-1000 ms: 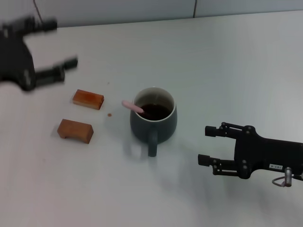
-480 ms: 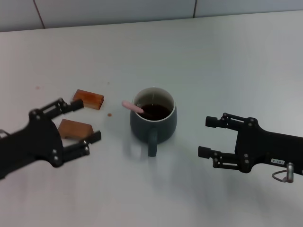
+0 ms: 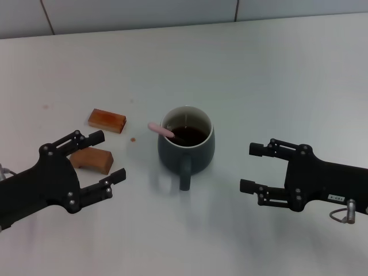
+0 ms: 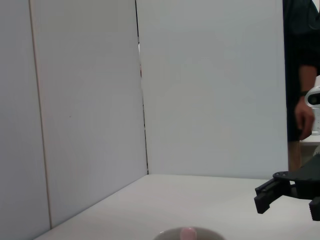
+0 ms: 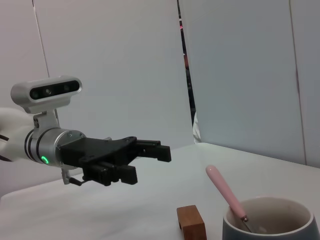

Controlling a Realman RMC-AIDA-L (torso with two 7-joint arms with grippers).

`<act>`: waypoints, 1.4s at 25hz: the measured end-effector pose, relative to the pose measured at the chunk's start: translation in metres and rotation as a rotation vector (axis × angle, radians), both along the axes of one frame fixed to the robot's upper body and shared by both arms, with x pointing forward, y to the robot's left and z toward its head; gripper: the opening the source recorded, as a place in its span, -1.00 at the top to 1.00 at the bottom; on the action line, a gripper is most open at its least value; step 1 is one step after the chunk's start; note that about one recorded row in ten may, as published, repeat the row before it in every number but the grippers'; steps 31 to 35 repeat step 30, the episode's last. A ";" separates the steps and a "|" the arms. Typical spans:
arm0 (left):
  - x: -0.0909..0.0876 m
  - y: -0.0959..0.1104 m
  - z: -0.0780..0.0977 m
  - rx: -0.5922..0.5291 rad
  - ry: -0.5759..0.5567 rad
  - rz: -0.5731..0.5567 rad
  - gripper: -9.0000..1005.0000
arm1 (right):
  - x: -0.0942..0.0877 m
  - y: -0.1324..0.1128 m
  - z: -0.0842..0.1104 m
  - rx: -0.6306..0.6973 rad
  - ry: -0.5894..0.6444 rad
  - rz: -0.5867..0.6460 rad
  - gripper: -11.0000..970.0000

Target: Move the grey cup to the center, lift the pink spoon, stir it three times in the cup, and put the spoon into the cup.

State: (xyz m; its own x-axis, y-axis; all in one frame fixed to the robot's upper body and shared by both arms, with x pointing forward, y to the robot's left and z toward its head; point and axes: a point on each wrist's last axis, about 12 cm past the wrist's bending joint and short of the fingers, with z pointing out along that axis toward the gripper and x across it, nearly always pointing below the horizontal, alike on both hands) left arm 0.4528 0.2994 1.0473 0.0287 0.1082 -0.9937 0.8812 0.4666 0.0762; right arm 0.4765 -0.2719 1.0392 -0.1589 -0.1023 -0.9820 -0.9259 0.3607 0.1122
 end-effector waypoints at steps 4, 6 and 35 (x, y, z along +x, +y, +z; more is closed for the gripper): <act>-0.002 -0.002 -0.003 -0.010 0.013 -0.003 -0.55 | 0.000 0.000 0.000 -0.001 0.000 0.003 -0.63; -0.003 -0.002 -0.004 -0.011 0.014 -0.005 -0.55 | 0.000 0.001 0.000 -0.001 0.000 0.006 -0.63; -0.005 -0.003 -0.005 -0.013 0.025 -0.013 -0.55 | 0.001 0.003 0.000 0.003 0.004 0.009 -0.63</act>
